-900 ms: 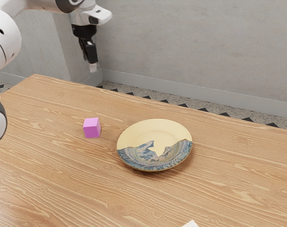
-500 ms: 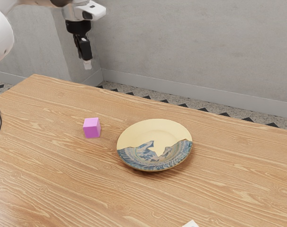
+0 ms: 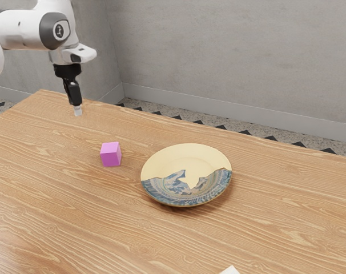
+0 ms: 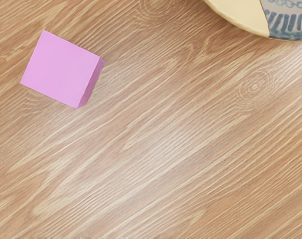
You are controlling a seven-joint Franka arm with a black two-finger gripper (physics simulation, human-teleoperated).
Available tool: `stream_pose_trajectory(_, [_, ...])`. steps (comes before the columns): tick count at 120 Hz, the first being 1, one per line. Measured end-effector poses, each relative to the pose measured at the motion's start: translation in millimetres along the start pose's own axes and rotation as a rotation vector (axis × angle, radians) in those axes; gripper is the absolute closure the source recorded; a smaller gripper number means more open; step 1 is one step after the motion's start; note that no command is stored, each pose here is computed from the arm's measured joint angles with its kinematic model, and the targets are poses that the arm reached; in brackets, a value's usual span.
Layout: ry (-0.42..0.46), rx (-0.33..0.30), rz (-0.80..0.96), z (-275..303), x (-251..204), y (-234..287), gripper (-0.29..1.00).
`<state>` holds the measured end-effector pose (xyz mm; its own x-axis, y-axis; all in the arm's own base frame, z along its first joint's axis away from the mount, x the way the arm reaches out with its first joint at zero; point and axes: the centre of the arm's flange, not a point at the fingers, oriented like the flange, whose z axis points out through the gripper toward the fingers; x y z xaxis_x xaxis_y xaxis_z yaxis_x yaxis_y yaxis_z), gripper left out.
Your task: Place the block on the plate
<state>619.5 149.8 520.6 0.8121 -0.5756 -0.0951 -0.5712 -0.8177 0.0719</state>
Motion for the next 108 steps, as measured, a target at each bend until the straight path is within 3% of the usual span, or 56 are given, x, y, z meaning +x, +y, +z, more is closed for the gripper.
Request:
stream_pose_trajectory(47, [0.053, -0.027, 0.073, 38, -3, -40, 0.00])
stream_pose_trajectory(85, [0.040, -0.038, 0.068, 89, -19, -61, 0.00])
stream_pose_trajectory(108, [0.053, 0.012, 0.171, 100, 44, -43, 0.00])
